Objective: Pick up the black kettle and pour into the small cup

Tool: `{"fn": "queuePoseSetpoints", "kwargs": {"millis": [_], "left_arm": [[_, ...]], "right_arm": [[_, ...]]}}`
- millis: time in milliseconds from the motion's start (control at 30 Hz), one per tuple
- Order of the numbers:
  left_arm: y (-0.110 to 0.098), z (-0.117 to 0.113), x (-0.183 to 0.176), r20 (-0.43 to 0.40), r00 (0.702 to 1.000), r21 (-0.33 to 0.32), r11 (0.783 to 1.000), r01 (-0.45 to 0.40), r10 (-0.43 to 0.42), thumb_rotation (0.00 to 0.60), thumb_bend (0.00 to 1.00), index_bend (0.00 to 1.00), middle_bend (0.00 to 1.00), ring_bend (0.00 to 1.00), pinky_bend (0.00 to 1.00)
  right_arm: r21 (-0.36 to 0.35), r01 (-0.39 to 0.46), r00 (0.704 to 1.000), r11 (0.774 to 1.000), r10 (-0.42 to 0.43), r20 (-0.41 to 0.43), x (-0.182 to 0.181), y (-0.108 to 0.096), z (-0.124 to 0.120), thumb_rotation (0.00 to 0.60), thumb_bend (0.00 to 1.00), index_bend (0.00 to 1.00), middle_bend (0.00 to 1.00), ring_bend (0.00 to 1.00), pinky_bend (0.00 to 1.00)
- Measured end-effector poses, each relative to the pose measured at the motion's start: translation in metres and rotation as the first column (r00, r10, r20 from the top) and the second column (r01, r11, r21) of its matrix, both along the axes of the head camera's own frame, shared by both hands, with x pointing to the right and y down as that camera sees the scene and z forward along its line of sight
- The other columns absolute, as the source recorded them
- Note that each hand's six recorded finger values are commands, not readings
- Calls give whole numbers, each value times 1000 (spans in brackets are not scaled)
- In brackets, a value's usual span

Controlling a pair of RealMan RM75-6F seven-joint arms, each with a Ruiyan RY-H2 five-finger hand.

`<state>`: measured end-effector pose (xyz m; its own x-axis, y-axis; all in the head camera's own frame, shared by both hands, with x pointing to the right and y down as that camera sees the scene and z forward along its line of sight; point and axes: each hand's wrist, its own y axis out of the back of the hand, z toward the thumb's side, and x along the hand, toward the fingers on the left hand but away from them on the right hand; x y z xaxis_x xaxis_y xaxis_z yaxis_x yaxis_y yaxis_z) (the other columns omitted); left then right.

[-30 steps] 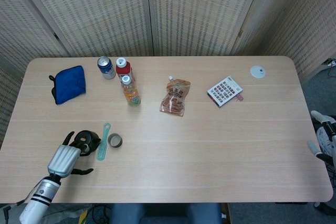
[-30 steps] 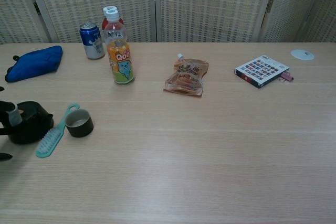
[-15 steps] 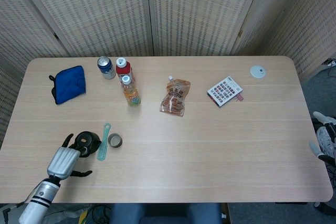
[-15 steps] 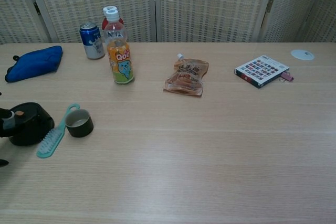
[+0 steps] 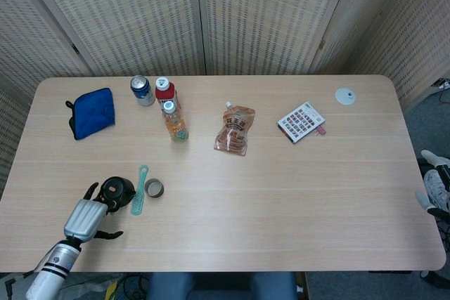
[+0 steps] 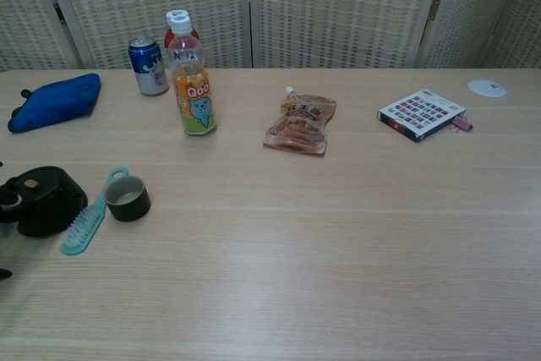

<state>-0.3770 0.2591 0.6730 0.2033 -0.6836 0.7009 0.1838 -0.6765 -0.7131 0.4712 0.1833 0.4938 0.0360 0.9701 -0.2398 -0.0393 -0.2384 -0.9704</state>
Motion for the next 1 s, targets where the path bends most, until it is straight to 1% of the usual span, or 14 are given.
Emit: {"fn": "queuePoseSetpoints", "kwargs": {"millis": [200, 300, 367, 500, 633, 733, 867, 1000], "left_arm": [[1, 3, 0, -1, 1000, -23, 1000, 7, -7, 339, 18, 545, 550, 464, 0], [1, 4, -2, 9, 1000, -26, 1000, -3, 3, 327, 18, 584, 600, 507, 0], [1, 6, -3, 5, 1000, -42, 999, 10, -10, 311, 17, 619, 647, 550, 0], [-1, 7, -4, -5, 1000, -54, 998, 31, -31, 299, 16, 659, 698, 589, 0], [-6, 7, -3, -24, 998, -57, 997, 52, -53, 247, 16, 700, 755, 643, 0], [-9, 8, -2, -39, 997, -64, 996, 65, -68, 228, 16, 735, 813, 707, 0], [-14, 10, 0, -60, 995, -66, 995, 72, -76, 144, 16, 807, 904, 799, 0], [-21, 11, 2, -90, 991, -68, 993, 93, -99, 121, 16, 863, 962, 850, 0]], "right_arm": [[2, -4, 1000, 1000, 4, 0, 1, 0, 0, 600, 187, 231, 317, 238, 269], [6, -8, 1000, 1000, 8, 0, 1, 0, -1, 600, 187, 231, 317, 238, 268], [6, -10, 1000, 1000, 11, -2, 2, 0, -1, 600, 187, 231, 317, 238, 268], [7, -13, 1000, 1000, 13, -2, 3, 0, -1, 600, 187, 231, 317, 238, 267], [7, -16, 1000, 1000, 16, -3, 4, 0, -1, 600, 187, 231, 317, 238, 264], [8, -19, 1000, 1000, 19, -3, 4, 0, -1, 600, 187, 231, 317, 238, 255], [9, -20, 1000, 1000, 20, -2, 5, -1, 0, 600, 187, 231, 317, 238, 252], [12, -24, 1000, 1000, 24, -2, 6, -2, 0, 600, 187, 231, 317, 238, 239]]}}
